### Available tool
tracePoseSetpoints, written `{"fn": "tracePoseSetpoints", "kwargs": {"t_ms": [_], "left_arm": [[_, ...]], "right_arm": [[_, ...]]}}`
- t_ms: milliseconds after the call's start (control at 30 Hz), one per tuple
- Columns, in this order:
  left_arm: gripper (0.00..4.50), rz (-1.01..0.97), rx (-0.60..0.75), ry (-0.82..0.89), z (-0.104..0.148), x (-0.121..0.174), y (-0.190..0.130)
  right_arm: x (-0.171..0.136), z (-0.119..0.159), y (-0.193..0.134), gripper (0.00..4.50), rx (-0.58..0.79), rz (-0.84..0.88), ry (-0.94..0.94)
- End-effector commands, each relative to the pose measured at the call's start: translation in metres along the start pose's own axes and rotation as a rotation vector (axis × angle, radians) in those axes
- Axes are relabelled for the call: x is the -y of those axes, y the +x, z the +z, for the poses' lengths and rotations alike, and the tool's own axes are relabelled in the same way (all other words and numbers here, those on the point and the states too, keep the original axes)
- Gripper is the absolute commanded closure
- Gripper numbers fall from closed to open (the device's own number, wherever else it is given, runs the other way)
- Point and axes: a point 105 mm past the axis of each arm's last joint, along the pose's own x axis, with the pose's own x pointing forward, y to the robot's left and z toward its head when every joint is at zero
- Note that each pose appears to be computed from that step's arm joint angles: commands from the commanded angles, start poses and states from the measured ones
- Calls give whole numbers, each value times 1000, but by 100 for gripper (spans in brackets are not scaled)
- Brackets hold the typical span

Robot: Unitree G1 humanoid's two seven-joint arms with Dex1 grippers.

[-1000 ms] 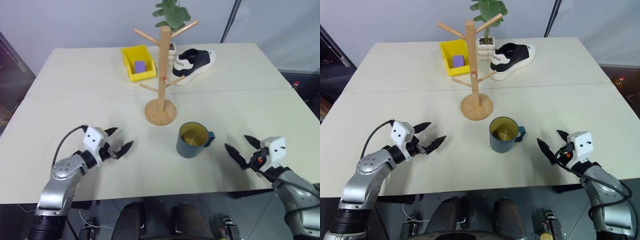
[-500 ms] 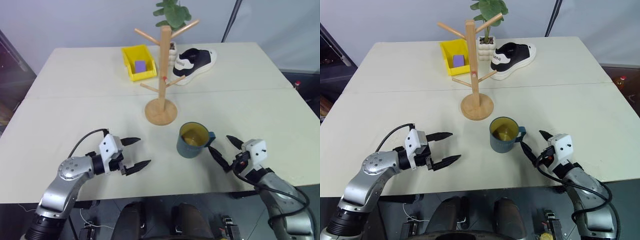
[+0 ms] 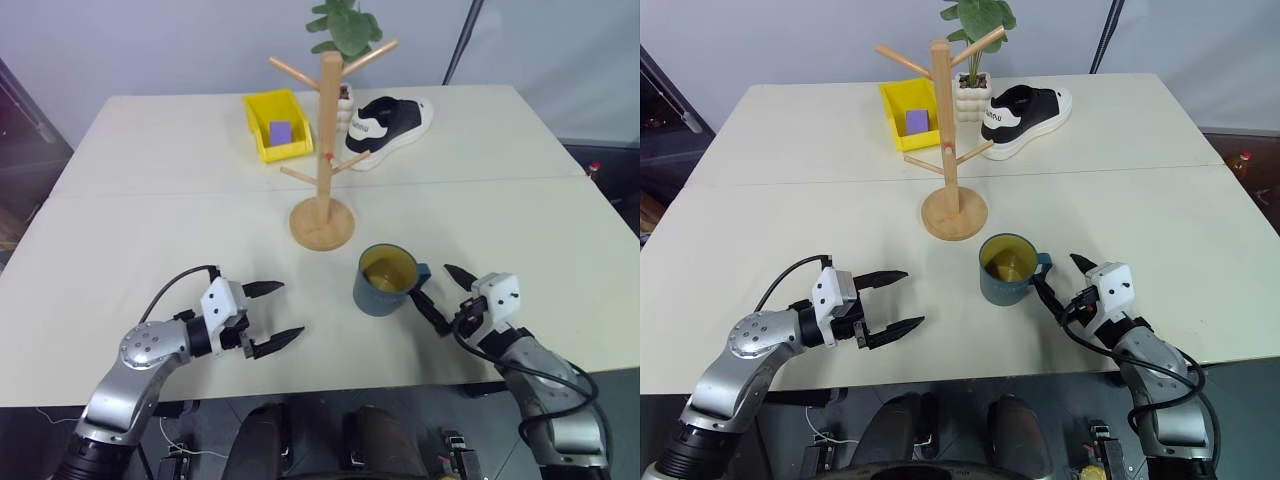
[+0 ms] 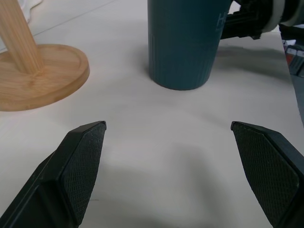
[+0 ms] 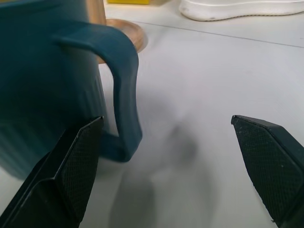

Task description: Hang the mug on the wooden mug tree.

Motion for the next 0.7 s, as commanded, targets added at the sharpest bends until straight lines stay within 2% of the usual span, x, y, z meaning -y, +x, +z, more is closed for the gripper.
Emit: {"fn": "tracePoseSetpoints", "kwargs": {"t_ms": [33, 133, 167, 367, 600, 700], "left_arm": [[0, 1, 22, 27, 7, 1, 0], [0, 5, 21, 28, 7, 2, -1], [0, 6, 21, 28, 7, 2, -1], [0, 18, 22, 28, 9, 0, -2], [0, 40, 19, 28, 10, -3, -3], [0, 104, 22, 49, 12, -18, -7]], "right_arm": [[-3, 11, 6, 7, 50, 2, -20], [-6, 15, 9, 89, 63, 18, -15], [-8, 16, 10, 131, 66, 26, -11], [-13, 25, 12, 448, 85, 60, -1], [-14, 45, 17, 448, 83, 85, -123], [-28, 73, 29, 448, 74, 189, -366]]}}
